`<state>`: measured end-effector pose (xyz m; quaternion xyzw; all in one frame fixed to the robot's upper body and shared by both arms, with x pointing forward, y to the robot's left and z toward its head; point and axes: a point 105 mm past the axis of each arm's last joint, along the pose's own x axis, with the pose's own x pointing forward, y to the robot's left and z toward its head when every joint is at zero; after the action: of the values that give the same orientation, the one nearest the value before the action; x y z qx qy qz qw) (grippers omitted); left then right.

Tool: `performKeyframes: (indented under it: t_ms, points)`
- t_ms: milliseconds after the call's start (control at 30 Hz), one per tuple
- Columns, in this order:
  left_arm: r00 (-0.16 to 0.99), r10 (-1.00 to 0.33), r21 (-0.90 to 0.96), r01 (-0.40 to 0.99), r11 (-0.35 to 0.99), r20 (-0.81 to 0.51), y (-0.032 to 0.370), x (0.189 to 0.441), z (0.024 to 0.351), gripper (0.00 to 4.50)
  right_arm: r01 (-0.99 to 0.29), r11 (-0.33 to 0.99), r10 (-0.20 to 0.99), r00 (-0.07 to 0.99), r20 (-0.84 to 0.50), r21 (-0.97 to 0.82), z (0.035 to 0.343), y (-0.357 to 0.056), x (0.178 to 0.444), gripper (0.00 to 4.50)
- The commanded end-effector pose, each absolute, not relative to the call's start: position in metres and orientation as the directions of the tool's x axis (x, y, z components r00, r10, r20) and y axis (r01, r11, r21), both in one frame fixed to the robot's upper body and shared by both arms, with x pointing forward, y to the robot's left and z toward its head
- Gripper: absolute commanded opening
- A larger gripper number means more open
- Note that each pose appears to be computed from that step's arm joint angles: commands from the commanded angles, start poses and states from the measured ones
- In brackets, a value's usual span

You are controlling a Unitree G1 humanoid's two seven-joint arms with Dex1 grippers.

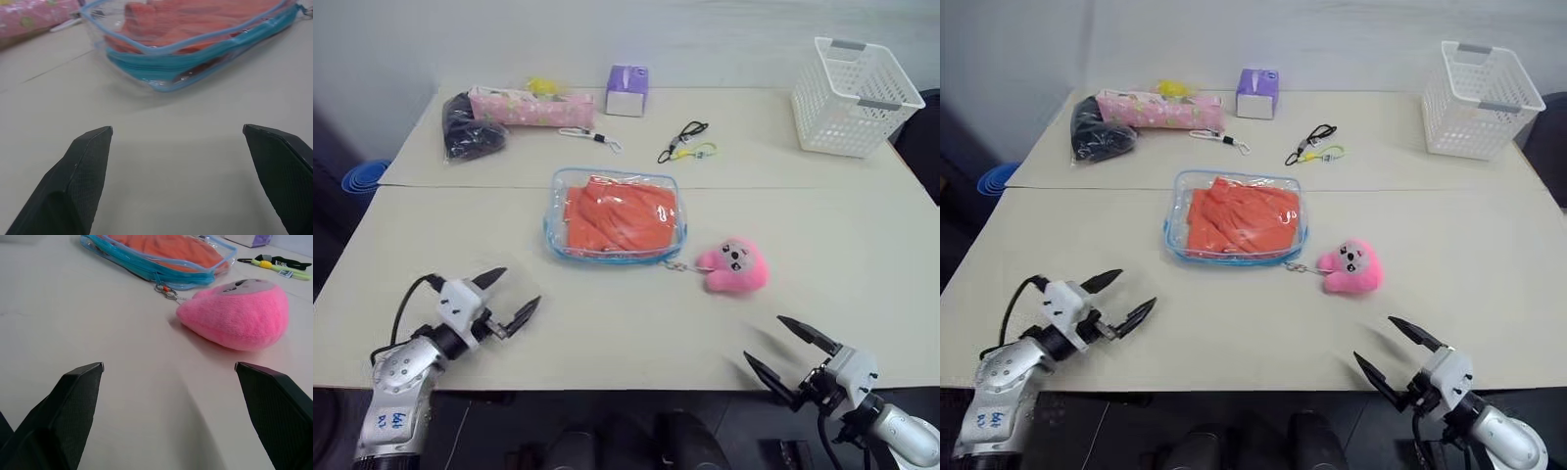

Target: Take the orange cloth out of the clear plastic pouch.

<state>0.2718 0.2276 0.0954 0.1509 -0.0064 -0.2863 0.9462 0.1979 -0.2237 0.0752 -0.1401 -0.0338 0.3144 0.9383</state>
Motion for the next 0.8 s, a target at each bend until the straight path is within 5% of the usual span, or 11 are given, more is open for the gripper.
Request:
performKeyframes:
  t_ms: [33,500,800]
  points:
    - [0.823,-0.563,0.332,0.553,0.764,-0.075,0.226,0.268,0.103,4.49,-0.583,0.753,0.611,0.792,-0.006,-0.304,0.079,-0.225,0.197,4.50]
    - [0.748,-0.656,0.270,0.654,0.706,-0.099,0.226,0.264,0.114,4.49,-0.586,0.743,0.613,0.790,-0.020,-0.324,0.080,-0.235,0.199,4.50]
    - [0.569,-0.785,0.331,0.810,0.484,-0.244,0.218,0.274,0.146,4.49,-0.613,0.729,0.669,0.733,0.128,-0.305,0.114,-0.209,0.205,4.50]
